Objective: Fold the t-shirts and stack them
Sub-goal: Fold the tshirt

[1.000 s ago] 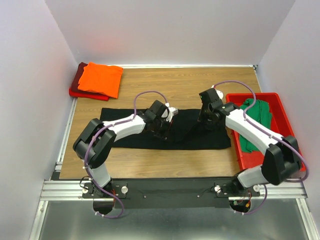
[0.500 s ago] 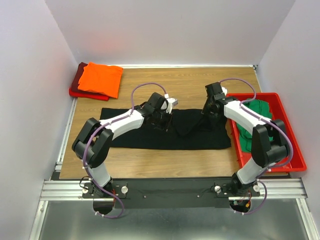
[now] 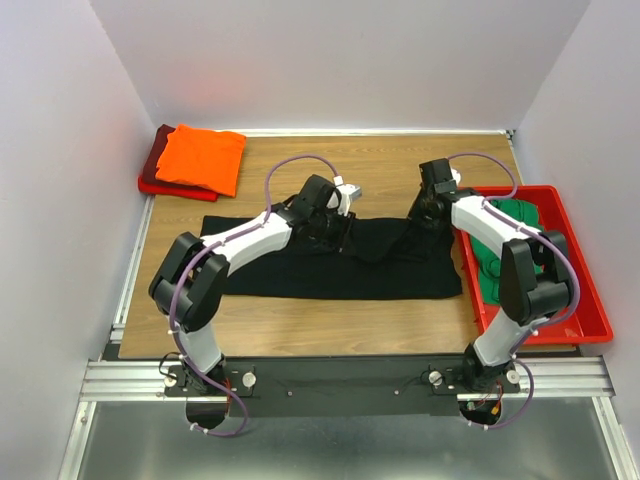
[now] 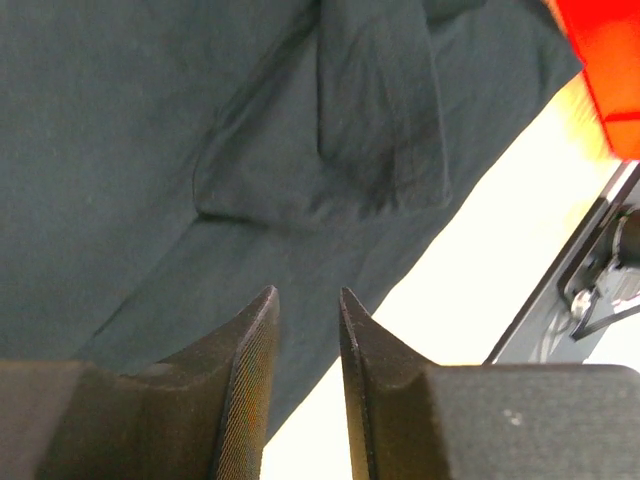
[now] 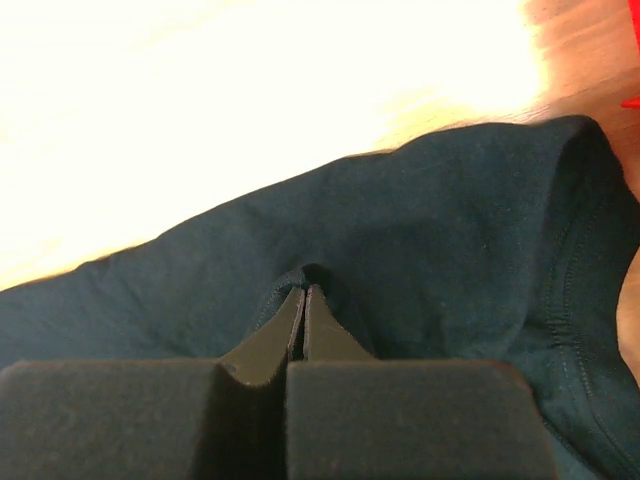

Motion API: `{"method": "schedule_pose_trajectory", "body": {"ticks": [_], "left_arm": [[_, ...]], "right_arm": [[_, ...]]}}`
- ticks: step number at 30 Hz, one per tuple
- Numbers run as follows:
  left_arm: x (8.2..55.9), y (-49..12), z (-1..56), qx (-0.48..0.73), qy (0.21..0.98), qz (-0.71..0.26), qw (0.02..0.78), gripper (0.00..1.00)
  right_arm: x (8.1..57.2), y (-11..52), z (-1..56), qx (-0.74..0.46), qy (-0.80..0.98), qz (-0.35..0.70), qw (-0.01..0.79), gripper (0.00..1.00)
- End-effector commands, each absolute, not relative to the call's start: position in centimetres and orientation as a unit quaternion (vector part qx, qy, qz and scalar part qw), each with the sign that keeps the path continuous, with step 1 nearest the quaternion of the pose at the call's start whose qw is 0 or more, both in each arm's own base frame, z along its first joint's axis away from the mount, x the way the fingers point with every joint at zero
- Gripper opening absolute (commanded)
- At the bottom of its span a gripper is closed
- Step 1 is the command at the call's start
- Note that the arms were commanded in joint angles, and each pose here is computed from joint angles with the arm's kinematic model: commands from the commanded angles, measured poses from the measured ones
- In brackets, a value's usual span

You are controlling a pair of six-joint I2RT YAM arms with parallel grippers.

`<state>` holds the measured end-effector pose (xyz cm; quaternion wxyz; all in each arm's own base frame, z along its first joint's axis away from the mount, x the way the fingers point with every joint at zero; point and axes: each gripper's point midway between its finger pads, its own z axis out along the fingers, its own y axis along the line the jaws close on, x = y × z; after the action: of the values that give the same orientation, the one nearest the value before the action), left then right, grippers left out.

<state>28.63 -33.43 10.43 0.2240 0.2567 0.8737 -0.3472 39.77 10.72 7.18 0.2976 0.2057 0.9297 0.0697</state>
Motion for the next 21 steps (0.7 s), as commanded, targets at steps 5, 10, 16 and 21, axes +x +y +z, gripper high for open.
{"method": "schedule_pose_trajectory", "body": {"ticks": [5, 10, 16, 21], "left_arm": [[28.7, -36.1, 11.6, 0.277, 0.853, -0.374, 0.235, 0.46], [28.8, -37.2, 11.6, 0.294, 0.849, -0.363, 0.249, 0.46], [28.7, -37.3, 11.0, 0.283, 0.855, -0.363, 0.241, 0.46], [27.4, -36.5, 9.3, 0.282, 0.865, -0.357, 0.212, 0.46]], "right_arm": [[39.1, 11.3, 9.8, 0.196, 0.920, 0.111, 0.320, 0.01], [37.7, 12.1, 10.3, 0.180, 0.922, 0.137, 0.313, 0.00], [34.2, 13.0, 12.2, 0.161, 0.917, 0.175, 0.320, 0.00], [31.2, 12.8, 12.3, 0.159, 0.922, 0.177, 0.306, 0.00]]}}
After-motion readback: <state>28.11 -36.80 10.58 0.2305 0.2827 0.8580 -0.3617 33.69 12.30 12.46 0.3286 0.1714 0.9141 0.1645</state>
